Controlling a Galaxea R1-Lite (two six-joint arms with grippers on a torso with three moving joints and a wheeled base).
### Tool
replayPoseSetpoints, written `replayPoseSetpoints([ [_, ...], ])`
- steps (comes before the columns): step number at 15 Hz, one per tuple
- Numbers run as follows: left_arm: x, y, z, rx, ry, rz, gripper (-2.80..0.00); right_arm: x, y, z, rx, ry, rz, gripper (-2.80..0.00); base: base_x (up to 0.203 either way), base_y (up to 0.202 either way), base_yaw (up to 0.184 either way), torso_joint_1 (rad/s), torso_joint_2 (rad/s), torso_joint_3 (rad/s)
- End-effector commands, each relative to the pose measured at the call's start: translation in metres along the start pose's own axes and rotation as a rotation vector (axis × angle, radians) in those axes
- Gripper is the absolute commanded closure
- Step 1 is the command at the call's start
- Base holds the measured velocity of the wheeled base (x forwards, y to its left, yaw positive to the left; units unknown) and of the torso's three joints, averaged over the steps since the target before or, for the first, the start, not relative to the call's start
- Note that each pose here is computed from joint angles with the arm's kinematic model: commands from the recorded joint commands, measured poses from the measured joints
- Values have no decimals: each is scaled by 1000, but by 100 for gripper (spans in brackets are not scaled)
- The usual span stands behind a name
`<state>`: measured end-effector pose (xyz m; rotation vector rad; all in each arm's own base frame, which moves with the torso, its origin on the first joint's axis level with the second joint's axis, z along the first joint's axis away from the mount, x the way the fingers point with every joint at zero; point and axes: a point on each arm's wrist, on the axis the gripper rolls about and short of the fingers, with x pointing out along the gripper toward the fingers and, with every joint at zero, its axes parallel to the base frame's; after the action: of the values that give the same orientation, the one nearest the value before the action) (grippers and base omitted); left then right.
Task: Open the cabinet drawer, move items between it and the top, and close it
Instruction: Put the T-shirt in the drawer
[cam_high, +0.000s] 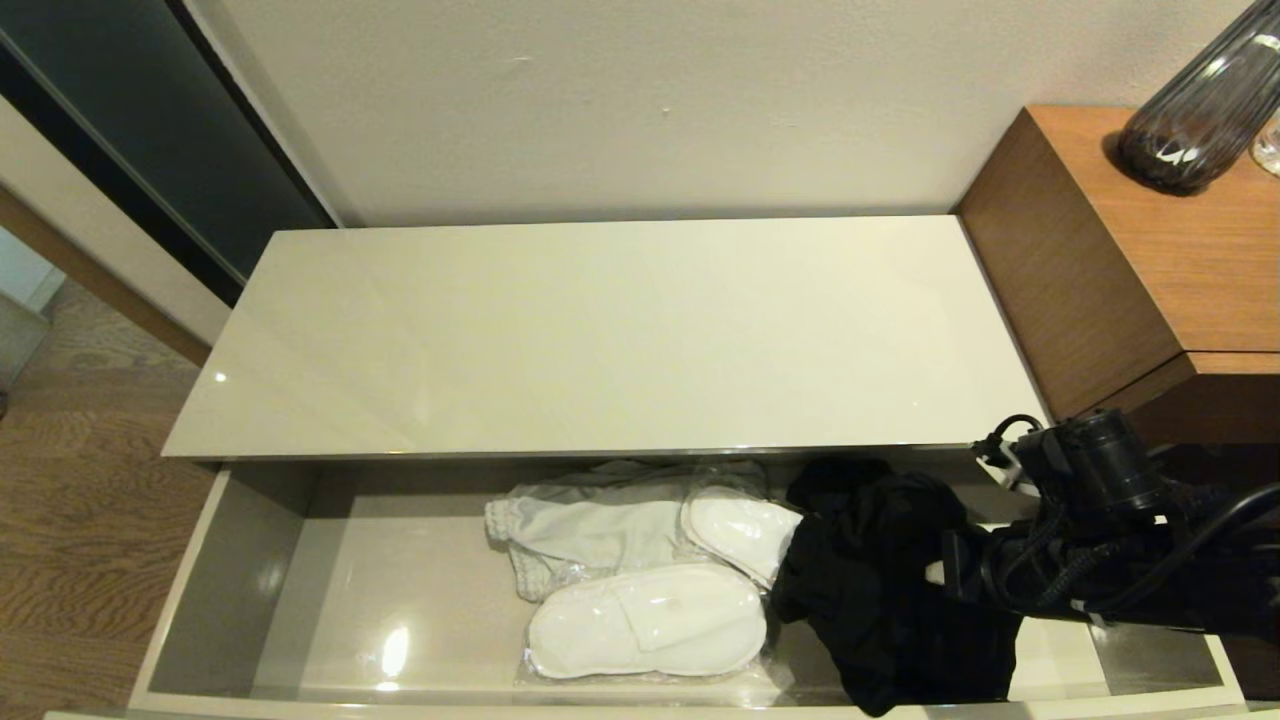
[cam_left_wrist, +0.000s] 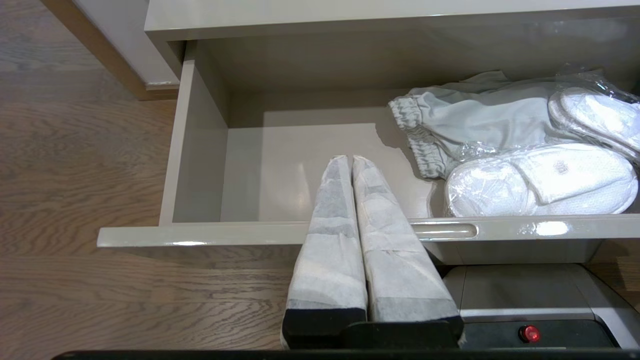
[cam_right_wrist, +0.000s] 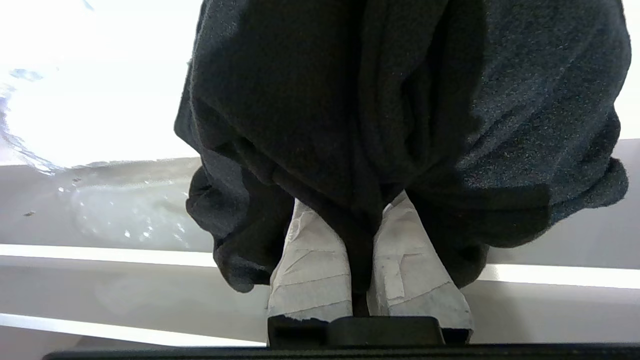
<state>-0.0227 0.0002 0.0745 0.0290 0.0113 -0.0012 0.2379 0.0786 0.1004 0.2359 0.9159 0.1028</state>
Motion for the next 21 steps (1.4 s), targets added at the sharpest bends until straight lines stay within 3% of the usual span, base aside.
replayPoseSetpoints([
  [1, 0, 0, 0, 0, 1, 1, 0, 4, 0, -1, 0, 13, -7, 0, 0, 0, 0, 0, 0, 0],
  [8, 0, 0, 0, 0, 1, 2, 0, 4, 0, -1, 0, 12, -7, 0, 0, 0, 0, 0, 0, 0],
  [9, 0, 0, 0, 0, 1, 1, 0, 4, -1, -2, -2, 12, -14, -280, 0, 0, 0, 0, 0, 0],
  [21, 0, 0, 0, 0, 1, 1, 0, -8, 6, 4, -9, -45, -2, -280, 0, 0, 0, 0, 0, 0],
])
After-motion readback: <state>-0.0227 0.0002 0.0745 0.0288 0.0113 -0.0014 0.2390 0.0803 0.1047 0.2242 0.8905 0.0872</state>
